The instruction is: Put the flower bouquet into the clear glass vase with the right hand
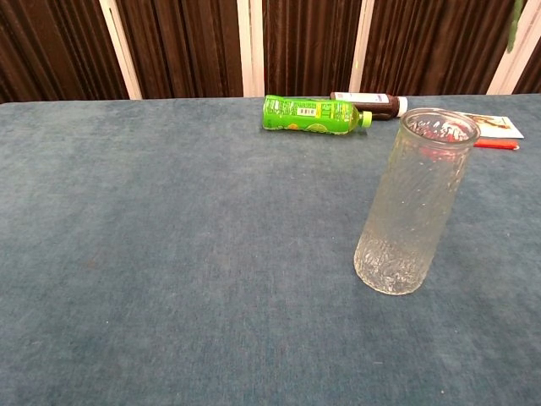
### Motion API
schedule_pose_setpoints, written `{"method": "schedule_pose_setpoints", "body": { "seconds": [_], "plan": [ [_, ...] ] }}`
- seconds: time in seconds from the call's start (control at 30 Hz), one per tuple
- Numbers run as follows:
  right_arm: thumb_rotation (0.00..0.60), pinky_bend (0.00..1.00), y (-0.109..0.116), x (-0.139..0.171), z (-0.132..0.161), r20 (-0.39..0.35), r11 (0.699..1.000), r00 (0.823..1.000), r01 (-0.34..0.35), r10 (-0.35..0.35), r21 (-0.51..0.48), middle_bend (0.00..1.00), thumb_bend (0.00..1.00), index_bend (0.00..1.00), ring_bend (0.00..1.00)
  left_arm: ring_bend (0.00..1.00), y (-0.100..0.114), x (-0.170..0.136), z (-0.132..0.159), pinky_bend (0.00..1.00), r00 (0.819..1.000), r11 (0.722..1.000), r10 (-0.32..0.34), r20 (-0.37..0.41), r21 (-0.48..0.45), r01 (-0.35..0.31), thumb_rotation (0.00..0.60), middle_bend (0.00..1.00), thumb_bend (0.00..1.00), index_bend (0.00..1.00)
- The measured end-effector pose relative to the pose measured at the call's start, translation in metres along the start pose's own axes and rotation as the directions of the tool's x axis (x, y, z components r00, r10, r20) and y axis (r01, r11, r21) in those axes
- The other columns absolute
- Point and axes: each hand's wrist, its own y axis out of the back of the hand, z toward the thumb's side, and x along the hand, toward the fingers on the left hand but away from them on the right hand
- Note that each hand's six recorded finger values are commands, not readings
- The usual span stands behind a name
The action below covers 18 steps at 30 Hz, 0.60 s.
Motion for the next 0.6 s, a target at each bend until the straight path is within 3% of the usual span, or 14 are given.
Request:
{"method": "schedule_pose_setpoints", "body": {
  "seconds": [0.6],
  "plan": [
    [0.6, 0.13, -0.044, 0.002, -0.036, 0.073, 0.998, 0.997, -0.029, 0.033, -0.052, 0.49, 0.39, 0.53, 0.59, 0.0, 0.002, 0.003, -0.003, 0.04, 1.0, 1.0, 0.009, -0.011, -0.007, -0.009, 0.6, 0.0, 0.31, 0.13]
  ]
}}
